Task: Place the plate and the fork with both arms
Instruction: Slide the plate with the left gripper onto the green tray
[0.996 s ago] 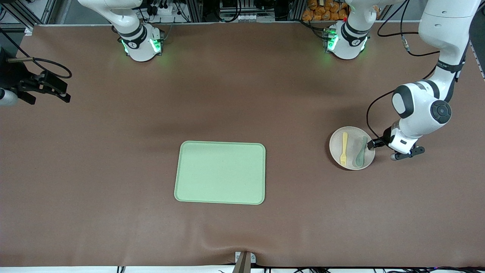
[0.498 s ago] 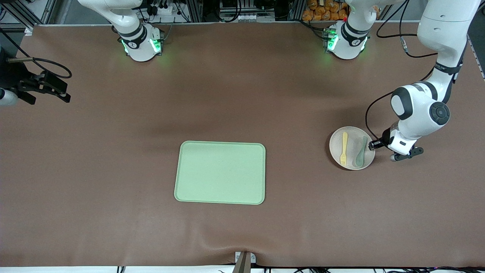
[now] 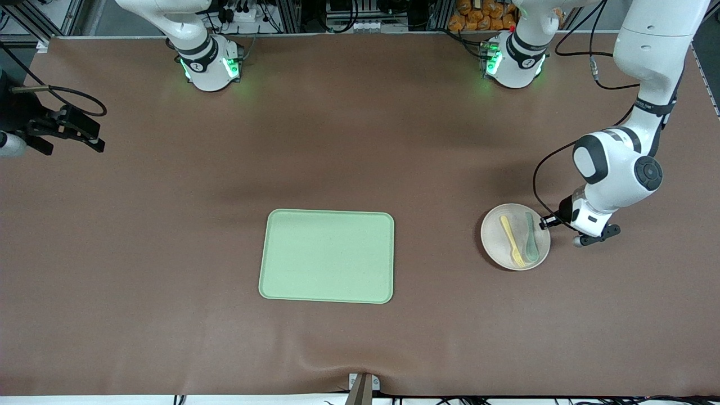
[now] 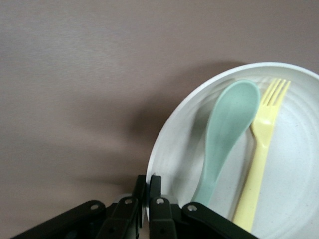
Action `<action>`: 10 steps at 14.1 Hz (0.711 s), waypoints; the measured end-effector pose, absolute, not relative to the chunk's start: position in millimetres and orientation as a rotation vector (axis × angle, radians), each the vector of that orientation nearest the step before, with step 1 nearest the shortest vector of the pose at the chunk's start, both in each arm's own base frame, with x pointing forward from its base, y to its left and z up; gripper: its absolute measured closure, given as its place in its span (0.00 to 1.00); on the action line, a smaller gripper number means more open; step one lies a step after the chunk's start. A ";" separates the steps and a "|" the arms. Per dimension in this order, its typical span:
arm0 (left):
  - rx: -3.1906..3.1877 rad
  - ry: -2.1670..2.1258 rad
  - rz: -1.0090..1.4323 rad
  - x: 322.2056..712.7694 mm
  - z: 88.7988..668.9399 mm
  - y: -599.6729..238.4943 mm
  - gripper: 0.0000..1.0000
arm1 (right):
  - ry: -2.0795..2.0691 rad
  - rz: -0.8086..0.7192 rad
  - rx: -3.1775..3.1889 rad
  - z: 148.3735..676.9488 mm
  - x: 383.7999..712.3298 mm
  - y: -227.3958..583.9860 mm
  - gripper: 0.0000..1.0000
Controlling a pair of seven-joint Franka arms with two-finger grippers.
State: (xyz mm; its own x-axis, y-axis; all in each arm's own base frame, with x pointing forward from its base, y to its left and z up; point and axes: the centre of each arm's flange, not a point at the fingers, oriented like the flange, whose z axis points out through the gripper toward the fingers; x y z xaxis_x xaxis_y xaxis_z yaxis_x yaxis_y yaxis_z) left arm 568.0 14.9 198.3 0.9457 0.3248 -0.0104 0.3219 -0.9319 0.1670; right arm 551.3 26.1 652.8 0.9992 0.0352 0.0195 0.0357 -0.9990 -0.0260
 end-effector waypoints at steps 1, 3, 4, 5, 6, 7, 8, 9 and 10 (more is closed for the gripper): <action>2.930 0.484 0.033 570.4 200.0 11.4 0.94 | -0.055 -0.030 -3.115 652.8 551.4 26.1 0.00; 2.921 0.454 0.053 577.2 206.5 -1.2 0.96 | -0.055 -0.029 -3.115 652.7 551.4 26.1 0.00; 2.909 0.440 0.068 582.1 211.5 -11.5 0.96 | -0.055 -0.029 -3.115 652.7 551.4 26.1 0.00; 2.892 0.432 0.080 586.8 216.9 -23.8 0.96 | -0.055 -0.029 -3.115 652.6 551.5 26.0 0.00; 2.872 0.426 0.093 591.5 222.7 -37.5 0.96 | -0.055 -0.029 -3.115 652.6 551.5 26.0 0.00; 2.854 0.406 0.109 596.9 230.4 -54.4 0.96 | -0.055 -0.029 -3.115 652.6 551.5 26.0 0.00; 2.836 0.385 0.125 602.2 239.2 -73.0 0.96 | -0.055 -0.029 -3.115 652.6 551.5 26.0 0.00; 2.818 0.363 0.143 607.4 249.1 -92.6 0.96 | -0.055 -0.029 -3.115 652.6 551.5 26.0 0.00; 2.800 0.343 0.159 612.4 259.6 -111.8 0.96 | -0.055 -0.029 -3.115 652.6 551.6 26.0 0.00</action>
State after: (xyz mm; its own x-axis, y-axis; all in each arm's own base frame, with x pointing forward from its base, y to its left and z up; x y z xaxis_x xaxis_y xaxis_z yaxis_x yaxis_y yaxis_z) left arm 612.4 -111.8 259.6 0.9650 0.2524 0.0710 0.2174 -0.9218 0.3211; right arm 551.6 26.0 652.6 0.9992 0.0349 0.0192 0.0354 -0.9990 -0.0261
